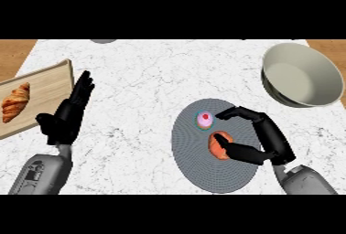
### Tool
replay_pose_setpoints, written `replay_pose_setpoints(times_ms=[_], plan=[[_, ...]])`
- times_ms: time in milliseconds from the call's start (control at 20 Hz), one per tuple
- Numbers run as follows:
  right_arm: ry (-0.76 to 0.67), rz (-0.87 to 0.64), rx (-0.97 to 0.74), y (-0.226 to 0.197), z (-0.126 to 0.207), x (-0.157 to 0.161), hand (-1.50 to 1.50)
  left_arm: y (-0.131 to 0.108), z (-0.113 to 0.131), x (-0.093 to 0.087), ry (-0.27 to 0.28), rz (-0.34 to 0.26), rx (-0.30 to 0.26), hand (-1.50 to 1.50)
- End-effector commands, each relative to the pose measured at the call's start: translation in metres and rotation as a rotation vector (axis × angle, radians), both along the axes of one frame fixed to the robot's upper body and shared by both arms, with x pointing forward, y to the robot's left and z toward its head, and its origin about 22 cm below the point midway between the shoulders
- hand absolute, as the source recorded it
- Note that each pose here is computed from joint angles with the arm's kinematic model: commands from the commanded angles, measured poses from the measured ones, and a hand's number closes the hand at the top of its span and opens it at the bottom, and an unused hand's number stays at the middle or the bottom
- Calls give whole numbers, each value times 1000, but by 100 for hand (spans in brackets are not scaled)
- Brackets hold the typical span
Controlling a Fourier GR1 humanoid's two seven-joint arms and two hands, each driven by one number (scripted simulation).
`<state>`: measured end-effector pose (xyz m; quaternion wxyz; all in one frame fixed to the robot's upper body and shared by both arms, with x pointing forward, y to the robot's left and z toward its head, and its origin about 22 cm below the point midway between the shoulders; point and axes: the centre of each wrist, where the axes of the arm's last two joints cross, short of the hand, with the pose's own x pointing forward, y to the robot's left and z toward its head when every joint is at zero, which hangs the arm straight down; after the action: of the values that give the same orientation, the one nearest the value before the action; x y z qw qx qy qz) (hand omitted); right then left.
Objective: Pick the squash from the placemat and place it in the bowl
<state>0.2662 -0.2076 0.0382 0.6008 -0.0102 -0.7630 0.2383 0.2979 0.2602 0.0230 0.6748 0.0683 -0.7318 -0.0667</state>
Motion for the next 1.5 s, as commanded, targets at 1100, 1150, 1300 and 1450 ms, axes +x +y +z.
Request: replay_pose_setpoints(times_ms=[1100,1150,1300,1450], plan=[[78,-182,-223,-10,45,-50,-150,-33,7,-24,66,-44,-71,0],[119,-191,-252,7,40,-49,-150,-49,6,-28,64,-41,-81,0],[195,-152,-303,1,36,-38,-150,-47,10,-10,61,-26,-75,0],[252,-127,-354,-2,22,-43,-150,-49,2,-24,60,-40,-88,0]])
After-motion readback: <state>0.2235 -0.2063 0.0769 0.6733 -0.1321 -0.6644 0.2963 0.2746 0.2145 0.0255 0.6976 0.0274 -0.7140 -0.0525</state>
